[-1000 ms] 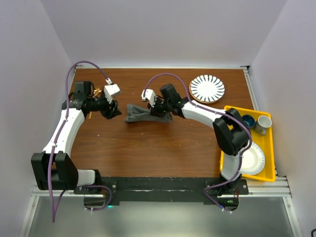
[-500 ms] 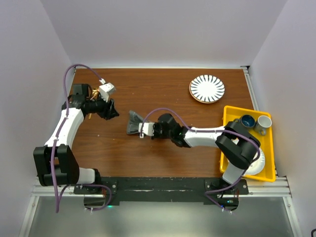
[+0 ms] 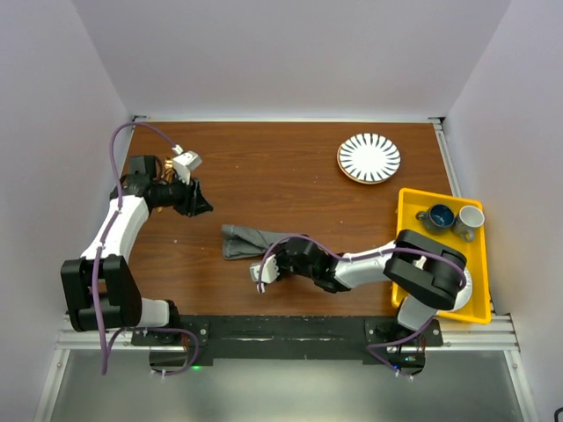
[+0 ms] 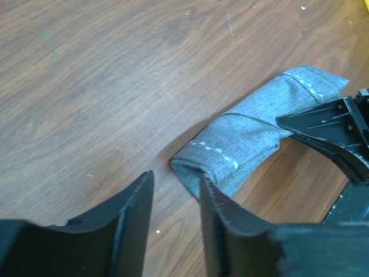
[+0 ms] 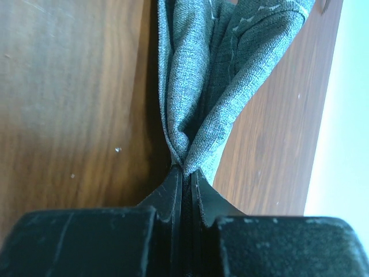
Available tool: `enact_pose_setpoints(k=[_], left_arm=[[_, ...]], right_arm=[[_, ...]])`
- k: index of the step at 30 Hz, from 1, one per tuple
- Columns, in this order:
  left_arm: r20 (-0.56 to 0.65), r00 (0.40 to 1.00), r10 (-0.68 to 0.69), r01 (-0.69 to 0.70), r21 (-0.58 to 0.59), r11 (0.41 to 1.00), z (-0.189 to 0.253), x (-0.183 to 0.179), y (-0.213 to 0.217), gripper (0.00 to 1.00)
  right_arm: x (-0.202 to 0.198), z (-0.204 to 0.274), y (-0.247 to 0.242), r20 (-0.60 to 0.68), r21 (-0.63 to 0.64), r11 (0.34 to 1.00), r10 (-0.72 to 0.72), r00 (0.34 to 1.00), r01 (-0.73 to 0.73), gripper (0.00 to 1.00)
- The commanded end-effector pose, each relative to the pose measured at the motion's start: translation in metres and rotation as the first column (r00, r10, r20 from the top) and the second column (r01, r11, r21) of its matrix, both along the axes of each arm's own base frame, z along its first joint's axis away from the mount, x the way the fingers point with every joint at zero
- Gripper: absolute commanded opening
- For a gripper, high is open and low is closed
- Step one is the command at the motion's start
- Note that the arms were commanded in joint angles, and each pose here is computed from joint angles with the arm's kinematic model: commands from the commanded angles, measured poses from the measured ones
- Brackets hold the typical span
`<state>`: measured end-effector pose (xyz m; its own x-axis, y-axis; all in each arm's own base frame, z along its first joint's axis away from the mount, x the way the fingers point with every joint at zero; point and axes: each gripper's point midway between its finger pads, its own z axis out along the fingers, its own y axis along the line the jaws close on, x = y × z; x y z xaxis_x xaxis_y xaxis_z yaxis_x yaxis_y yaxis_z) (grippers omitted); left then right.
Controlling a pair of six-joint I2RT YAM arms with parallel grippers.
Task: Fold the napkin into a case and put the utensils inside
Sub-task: Turn over the smaller rectangle-folded napkin at the center of the board.
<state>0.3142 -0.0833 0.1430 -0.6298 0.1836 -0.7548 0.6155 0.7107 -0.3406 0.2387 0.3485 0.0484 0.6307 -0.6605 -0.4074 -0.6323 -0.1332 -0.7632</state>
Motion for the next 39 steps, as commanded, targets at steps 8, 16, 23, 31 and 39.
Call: enact_pose_setpoints(k=[8,16,23,31,39], left_arm=[[-0.061,0.972,-0.227,0.231,0.072,0.97,-0.019,-0.027,-0.042,0.29],[-0.142,0.918,-0.37,0.393,0.202,0.897,-0.057,-0.06,-0.052,0.23],[-0.27,0.869,-0.415,0.482,0.263,0.836,-0.098,-0.085,-0.04,0.16],[-0.28,0.868,-0.411,0.49,0.34,0.803,-0.115,-0.082,-0.031,0.15],[-0.291,0.89,-0.352,0.449,0.418,0.79,-0.132,-0.073,-0.025,0.14]], right_arm=[[-0.01,-0.005,0.012,0.099,-0.074,0.988,0.144,0.985,-0.137,0.0],[-0.013,-0.015,0.008,0.089,-0.119,0.981,0.164,0.982,-0.153,0.07],[-0.016,-0.017,0.008,0.071,-0.14,0.974,0.187,0.98,-0.176,0.31],[-0.028,-0.001,0.02,-0.099,-0.114,0.977,0.167,0.981,-0.178,0.65],[-0.049,0.057,0.043,-0.33,0.066,0.99,0.14,0.933,-0.125,0.68]])
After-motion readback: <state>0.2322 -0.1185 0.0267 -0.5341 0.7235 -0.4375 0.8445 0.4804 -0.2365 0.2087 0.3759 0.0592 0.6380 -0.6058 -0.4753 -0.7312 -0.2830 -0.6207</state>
